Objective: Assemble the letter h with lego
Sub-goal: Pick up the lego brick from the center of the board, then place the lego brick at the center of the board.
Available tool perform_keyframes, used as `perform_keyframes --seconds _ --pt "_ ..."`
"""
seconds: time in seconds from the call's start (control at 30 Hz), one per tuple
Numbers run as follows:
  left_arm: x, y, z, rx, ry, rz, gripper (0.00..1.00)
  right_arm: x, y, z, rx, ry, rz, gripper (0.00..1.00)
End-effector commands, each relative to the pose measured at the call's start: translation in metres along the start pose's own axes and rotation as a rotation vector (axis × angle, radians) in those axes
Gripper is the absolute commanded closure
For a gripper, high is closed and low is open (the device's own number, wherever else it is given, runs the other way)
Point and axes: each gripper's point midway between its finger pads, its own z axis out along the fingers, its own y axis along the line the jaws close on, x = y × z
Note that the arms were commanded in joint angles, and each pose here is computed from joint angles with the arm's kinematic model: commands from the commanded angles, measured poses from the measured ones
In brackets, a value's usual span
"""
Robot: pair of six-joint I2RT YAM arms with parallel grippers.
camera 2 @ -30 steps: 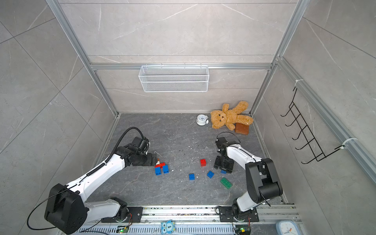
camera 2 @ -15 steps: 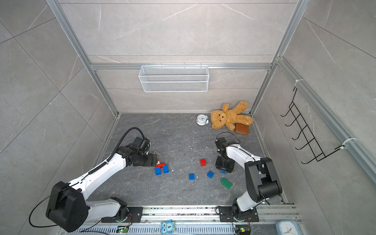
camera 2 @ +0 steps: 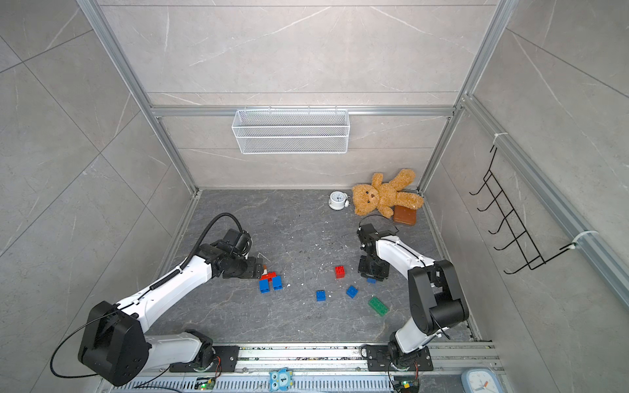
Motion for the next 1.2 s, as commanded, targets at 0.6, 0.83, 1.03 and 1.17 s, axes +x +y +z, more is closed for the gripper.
perform_keyframes --seconds 0.6,0.83,1.03,1.17 --pt "-0.004 -0.002 -0.003 -0.019 -0.018 0.047 0.09 -0.019 0.039 0.016 0.007 0.05 -0.212 1.0" --pt "-0.004 -0.004 -0.002 -0.015 -0.014 0.05 0.09 -0.014 0.041 0.009 -0.018 0.055 -0.185 0.55" --pt "-0.003 -0.004 -0.002 -0.012 -0.012 0.051 0.09 -0.018 0.039 -0.015 -0.032 0.013 -0.152 0.26" --pt "-0.004 -0.005 -0.003 -0.009 -0.017 0.056 0.09 -0.017 0.025 -0.048 -0.006 -0.036 -0.054 0.19"
